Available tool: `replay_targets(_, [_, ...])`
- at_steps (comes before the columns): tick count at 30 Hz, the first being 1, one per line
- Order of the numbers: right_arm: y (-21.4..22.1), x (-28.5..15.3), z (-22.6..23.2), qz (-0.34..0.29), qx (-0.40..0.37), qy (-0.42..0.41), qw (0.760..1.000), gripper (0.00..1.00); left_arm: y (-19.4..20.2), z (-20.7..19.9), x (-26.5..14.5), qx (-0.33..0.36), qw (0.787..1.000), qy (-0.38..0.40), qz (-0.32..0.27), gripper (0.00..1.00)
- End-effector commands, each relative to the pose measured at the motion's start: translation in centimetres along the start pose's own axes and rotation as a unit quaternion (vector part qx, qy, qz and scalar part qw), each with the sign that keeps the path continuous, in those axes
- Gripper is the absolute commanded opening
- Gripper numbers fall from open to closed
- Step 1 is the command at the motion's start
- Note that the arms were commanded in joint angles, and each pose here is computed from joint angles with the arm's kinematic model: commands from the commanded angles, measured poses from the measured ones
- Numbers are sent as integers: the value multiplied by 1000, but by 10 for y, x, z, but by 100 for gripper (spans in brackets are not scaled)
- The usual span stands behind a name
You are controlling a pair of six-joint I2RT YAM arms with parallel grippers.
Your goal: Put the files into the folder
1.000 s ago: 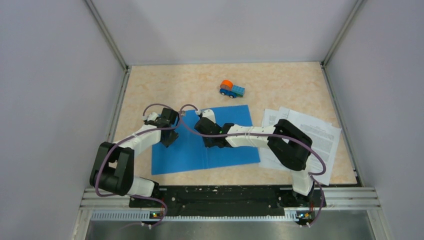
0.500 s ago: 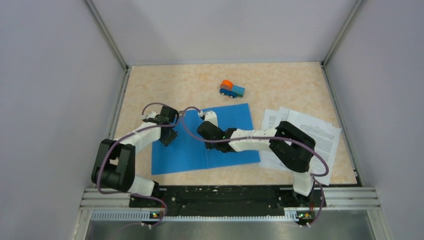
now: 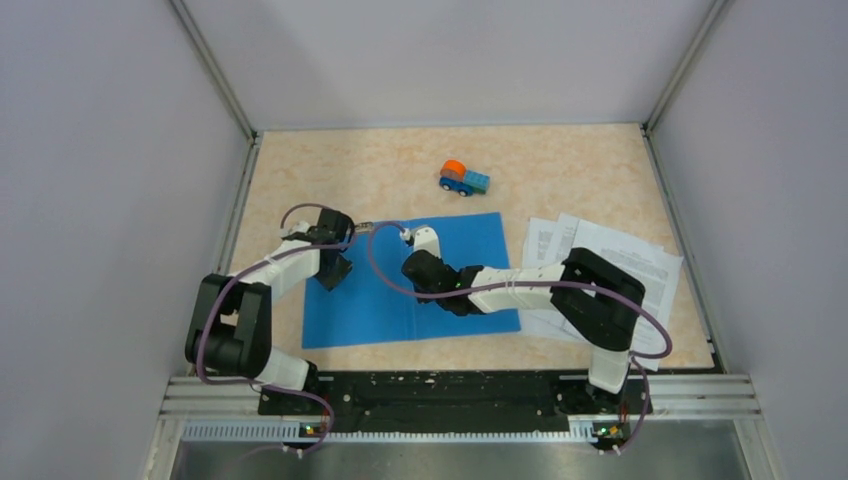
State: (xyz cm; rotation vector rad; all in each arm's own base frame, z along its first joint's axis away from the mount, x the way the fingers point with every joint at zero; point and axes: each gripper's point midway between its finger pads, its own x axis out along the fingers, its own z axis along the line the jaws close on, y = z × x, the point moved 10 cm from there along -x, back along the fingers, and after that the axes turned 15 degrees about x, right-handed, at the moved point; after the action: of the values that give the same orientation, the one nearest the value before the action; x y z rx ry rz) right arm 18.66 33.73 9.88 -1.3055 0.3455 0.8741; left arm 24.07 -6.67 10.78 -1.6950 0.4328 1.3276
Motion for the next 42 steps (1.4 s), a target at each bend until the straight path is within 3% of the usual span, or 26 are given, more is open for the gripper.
replay_targets(1, [35,-19,-55,108,-90,82,987,0,19,28,18,29,995,-81,51,35])
replay_targets(9, [1,-21,-45,104,-38,31,993,0,20,27,18,40,995,-70,56,35])
replay_targets(20, [-77,-26,-10,70,32,-81,994,43,0,-1,-10,109,994,20,13,40])
replay_targets(25, [-94,-38,-16,56,55,-94,992,49,-14,-13,-34,129,989,63,-19,47])
replay_targets(30, [-84,-51,-24,75,63,-132,986,43,-25,-23,-54,138,984,103,-35,49])
replay_targets(36, [-57,-47,-25,121,41,-174,976,16,-30,-31,-65,140,981,130,-38,49])
replay_targets(42, [-50,-40,-4,136,39,-211,967,9,-30,-33,-66,138,981,134,-34,49])
